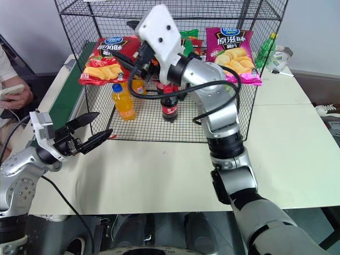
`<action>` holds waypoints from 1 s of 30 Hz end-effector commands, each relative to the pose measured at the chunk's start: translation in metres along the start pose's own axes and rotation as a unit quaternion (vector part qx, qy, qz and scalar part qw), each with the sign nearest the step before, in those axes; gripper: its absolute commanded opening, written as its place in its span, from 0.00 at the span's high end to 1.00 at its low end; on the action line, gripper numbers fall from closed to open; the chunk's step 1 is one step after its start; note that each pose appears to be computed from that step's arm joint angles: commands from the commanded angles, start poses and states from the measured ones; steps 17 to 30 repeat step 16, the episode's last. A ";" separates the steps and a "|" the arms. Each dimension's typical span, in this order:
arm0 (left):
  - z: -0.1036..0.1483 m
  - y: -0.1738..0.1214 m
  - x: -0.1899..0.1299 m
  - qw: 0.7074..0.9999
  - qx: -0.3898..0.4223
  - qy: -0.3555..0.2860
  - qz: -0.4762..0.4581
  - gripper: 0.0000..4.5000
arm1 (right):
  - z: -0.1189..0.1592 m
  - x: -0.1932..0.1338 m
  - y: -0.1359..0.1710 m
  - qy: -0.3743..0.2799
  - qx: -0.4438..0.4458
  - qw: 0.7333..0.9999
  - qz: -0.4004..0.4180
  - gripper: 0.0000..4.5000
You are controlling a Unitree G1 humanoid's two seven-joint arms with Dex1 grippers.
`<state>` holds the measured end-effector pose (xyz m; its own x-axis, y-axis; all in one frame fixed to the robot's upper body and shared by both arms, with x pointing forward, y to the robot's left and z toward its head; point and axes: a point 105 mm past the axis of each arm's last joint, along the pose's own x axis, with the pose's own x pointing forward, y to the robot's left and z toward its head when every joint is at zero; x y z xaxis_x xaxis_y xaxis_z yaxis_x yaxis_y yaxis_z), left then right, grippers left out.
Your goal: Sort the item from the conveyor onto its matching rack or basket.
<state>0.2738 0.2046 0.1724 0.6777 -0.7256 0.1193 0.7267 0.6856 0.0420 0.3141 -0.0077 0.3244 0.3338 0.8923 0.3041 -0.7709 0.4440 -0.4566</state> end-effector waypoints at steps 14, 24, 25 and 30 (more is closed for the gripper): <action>0.010 0.034 -0.036 0.993 -0.017 0.067 0.093 0.00 | -0.060 -0.205 0.047 0.204 0.157 0.966 0.026 0.21; 0.006 0.041 -0.038 0.991 0.016 0.081 0.101 0.00 | -0.069 -0.226 0.040 0.226 0.165 0.960 -0.003 0.21; 0.006 0.041 -0.038 0.991 0.016 0.081 0.101 0.00 | -0.069 -0.226 0.040 0.226 0.165 0.960 -0.003 0.21; 0.006 0.041 -0.038 0.991 0.016 0.081 0.101 0.00 | -0.069 -0.226 0.040 0.226 0.165 0.960 -0.003 0.21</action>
